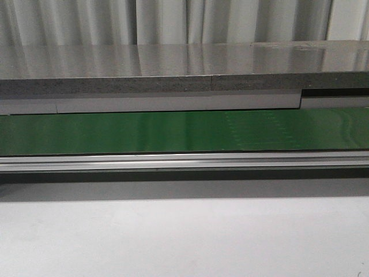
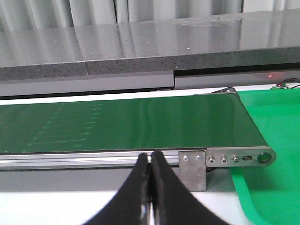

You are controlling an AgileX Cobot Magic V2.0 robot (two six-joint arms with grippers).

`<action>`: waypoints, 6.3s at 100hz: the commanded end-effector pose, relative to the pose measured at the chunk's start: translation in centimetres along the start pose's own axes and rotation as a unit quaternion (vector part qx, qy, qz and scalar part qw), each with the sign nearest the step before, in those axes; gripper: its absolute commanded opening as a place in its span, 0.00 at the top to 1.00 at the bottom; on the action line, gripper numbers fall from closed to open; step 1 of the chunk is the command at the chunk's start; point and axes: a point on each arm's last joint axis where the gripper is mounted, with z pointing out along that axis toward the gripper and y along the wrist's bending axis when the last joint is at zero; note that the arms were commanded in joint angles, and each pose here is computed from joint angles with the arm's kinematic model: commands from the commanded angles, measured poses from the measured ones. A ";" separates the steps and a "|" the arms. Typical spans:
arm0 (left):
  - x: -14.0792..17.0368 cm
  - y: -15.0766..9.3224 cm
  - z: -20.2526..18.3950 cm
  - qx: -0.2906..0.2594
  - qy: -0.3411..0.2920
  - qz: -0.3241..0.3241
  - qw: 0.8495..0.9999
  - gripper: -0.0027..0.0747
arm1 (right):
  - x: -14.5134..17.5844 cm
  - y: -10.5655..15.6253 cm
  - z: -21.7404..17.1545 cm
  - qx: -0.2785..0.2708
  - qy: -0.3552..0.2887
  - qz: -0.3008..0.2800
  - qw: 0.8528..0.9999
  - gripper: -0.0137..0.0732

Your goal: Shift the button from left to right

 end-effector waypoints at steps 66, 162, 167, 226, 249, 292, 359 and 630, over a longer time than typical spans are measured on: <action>-0.7 -3.4 -12.1 0.079 -0.153 0.031 0.985 0.94 | -1.4 0.1 -0.3 -0.005 -0.059 -0.005 0.998 0.92; 1.1 -9.7 -11.0 0.132 -0.098 0.143 0.976 0.08 | -1.4 0.1 -0.3 -0.005 -0.059 -0.005 0.998 0.92; 1.2 -9.8 -11.5 0.142 -0.104 0.146 0.974 0.09 | -1.4 0.1 -0.3 -0.005 -0.059 -0.005 0.998 0.92; 6.7 -8.3 -24.2 0.192 -0.326 0.165 0.911 0.10 | -1.4 0.1 -0.3 -0.005 -0.059 -0.005 0.998 0.92; 13.3 -7.2 -26.3 0.221 -0.441 0.181 0.851 0.10 | -1.4 0.1 -0.3 -0.005 -0.059 -0.005 0.998 0.92; 24.0 -2.1 -20.8 0.230 -0.548 0.139 0.792 0.10 | -1.4 0.1 -0.3 -0.005 -0.059 -0.005 0.998 0.92; 26.6 -0.9 -18.7 0.233 -0.592 0.123 0.762 0.13 | -1.4 0.1 -0.3 -0.005 -0.059 -0.005 0.998 0.92; 26.6 -0.9 -18.7 0.233 -0.592 0.123 0.762 0.99 | -13.6 2.2 12.8 -0.009 0.308 0.048 0.950 0.20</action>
